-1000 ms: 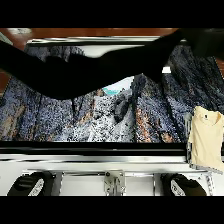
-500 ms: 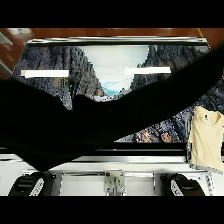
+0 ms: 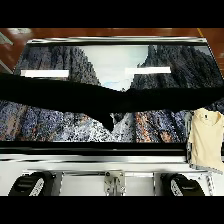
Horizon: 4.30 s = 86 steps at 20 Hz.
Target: Fold the shirts.
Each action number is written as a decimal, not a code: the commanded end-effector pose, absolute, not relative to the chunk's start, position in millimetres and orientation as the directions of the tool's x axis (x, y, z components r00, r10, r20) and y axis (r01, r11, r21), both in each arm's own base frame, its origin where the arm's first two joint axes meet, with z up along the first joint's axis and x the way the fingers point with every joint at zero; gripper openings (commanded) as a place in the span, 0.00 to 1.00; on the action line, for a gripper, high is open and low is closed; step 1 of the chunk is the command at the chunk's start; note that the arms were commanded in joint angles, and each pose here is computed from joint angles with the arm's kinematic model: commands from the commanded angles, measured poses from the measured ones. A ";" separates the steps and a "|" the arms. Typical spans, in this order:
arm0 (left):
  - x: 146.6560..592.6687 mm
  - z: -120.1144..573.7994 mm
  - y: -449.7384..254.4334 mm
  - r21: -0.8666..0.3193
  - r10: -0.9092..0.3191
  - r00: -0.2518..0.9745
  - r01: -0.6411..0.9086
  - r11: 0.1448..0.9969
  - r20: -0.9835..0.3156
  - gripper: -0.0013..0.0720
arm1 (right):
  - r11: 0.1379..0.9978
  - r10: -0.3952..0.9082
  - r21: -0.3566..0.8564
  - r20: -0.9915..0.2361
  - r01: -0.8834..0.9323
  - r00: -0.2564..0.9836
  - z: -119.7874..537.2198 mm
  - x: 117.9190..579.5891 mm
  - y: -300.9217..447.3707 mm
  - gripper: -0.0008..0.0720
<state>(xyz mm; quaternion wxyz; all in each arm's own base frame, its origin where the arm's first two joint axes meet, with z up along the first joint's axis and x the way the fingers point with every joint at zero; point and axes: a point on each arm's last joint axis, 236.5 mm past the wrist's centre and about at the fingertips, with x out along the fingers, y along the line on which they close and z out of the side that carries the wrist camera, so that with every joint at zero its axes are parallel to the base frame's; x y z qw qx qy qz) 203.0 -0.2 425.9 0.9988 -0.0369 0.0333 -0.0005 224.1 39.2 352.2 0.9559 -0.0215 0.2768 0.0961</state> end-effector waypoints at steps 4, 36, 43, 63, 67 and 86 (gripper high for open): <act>208.4 372.9 2.1 -0.061 0.007 0.958 -0.026 0.998 -0.285 0.07 | 0.983 0.184 0.146 -0.746 -0.112 0.640 295.5 200.4 41.0 0.09; 290.0 -3.7 30.5 -0.332 -0.274 0.193 -0.425 0.842 -0.942 0.52 | 0.777 0.397 0.607 -0.678 0.166 0.618 17.8 415.7 71.1 0.09; 206.2 -45.9 -54.2 -0.473 -0.516 -0.010 -0.383 0.794 -0.857 0.99 | 0.837 0.410 0.534 -0.758 0.122 0.507 3.3 386.6 74.6 0.10; 161.7 -131.8 -155.8 -0.538 -0.626 -0.149 -0.385 0.750 -0.765 0.77 | 0.860 0.383 0.497 -0.779 0.117 0.497 -1.6 384.0 68.2 0.10; 159.4 -133.7 -157.2 -0.541 -0.625 -0.163 -0.368 0.756 -0.763 0.07 | 0.858 0.384 0.499 -0.779 0.121 0.495 -1.8 383.6 68.5 0.10; 134.5 633.8 -69.9 -0.040 -0.260 0.813 0.328 0.944 0.520 0.07 | 0.953 0.237 0.073 0.422 -0.294 0.875 561.1 259.5 51.7 0.09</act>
